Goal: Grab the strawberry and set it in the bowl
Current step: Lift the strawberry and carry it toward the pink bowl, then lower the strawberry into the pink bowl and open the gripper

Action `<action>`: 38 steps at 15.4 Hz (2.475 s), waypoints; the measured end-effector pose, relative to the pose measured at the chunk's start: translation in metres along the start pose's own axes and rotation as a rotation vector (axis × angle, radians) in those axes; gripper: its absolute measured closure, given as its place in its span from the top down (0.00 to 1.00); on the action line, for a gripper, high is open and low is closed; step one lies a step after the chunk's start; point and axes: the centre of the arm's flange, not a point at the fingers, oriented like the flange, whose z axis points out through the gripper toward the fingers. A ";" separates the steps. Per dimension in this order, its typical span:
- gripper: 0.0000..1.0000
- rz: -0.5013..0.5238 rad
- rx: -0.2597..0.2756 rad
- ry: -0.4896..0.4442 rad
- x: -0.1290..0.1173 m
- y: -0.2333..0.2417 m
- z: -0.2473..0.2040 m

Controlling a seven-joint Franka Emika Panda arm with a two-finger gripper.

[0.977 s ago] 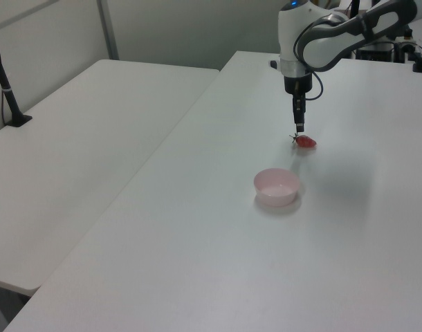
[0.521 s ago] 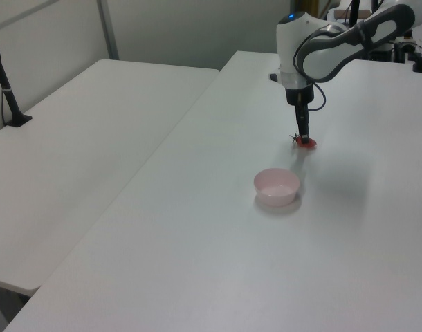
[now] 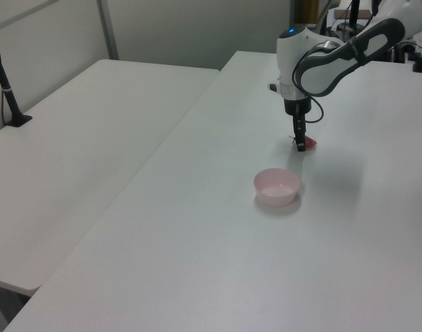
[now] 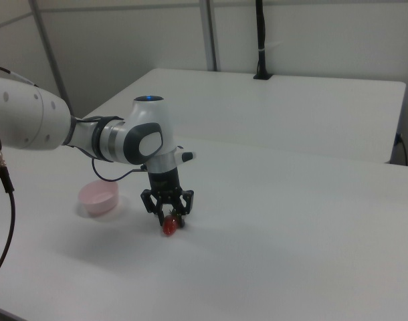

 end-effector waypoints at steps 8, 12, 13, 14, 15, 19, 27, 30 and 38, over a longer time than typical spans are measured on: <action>0.41 0.001 -0.002 0.005 0.000 0.001 -0.003; 0.41 0.007 -0.014 0.042 0.003 0.006 -0.025; 0.41 0.008 -0.018 0.055 0.003 0.007 -0.037; 0.41 0.009 -0.019 0.064 0.001 0.007 -0.051; 0.41 0.009 -0.019 0.069 -0.001 0.006 -0.065; 0.41 -0.040 -0.024 0.076 -0.008 -0.029 -0.112; 0.41 -0.043 -0.054 0.061 0.014 -0.172 -0.114; 0.41 0.008 -0.062 0.069 0.022 -0.206 -0.102; 0.85 0.164 -0.108 0.127 0.050 -0.259 -0.044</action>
